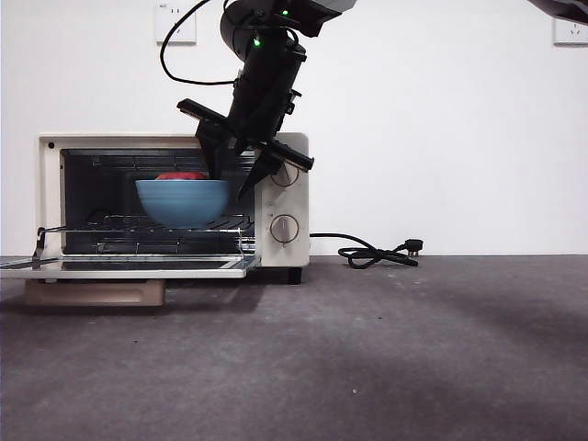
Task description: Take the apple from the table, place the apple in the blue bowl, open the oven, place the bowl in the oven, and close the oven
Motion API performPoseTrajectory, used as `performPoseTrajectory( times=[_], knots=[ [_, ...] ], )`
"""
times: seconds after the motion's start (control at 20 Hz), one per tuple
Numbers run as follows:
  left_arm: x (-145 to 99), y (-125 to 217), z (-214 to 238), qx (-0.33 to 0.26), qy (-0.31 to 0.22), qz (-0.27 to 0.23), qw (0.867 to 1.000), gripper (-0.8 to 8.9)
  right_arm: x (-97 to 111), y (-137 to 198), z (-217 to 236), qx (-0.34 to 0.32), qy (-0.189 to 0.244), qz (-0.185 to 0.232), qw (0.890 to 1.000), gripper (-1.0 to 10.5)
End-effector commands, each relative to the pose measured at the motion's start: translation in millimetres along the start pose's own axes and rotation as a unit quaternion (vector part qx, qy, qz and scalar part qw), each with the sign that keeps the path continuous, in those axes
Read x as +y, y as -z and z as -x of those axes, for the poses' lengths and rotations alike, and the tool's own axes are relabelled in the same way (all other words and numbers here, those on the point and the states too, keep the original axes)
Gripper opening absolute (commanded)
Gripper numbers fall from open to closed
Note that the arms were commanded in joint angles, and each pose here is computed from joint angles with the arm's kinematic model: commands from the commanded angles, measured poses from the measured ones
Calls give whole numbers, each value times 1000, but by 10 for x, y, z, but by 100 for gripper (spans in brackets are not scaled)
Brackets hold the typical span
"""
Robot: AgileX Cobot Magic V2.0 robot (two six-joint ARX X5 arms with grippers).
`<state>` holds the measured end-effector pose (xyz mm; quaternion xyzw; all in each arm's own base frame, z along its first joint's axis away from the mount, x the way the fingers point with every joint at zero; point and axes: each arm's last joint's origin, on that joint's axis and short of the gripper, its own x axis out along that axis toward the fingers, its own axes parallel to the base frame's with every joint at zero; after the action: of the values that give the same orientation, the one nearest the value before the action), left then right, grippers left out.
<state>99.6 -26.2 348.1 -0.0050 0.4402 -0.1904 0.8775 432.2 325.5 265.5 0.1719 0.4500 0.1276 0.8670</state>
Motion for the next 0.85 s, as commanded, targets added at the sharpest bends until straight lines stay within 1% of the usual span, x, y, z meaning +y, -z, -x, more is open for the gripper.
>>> performPoseTrajectory(
  times=[0.05,0.25,0.6,0.7,0.85],
  knots=[
    [-3,15,-14,3,4,-3,1000,-5,-64,28,-98,7,18,-1,1000,190],
    [-3,14,-14,2,4,-3,1000,-5,-42,47,-97,7,19,11,1000,190],
    [-3,14,-14,2,4,-3,1000,-5,47,2,100,-41,47,34,997,189],
    [-2,15,-14,3,3,-3,1000,-5,87,-6,170,-52,49,45,996,189],
    [-2,14,-14,2,3,-3,1000,-5,107,-37,269,-57,44,49,996,189]
  ],
)
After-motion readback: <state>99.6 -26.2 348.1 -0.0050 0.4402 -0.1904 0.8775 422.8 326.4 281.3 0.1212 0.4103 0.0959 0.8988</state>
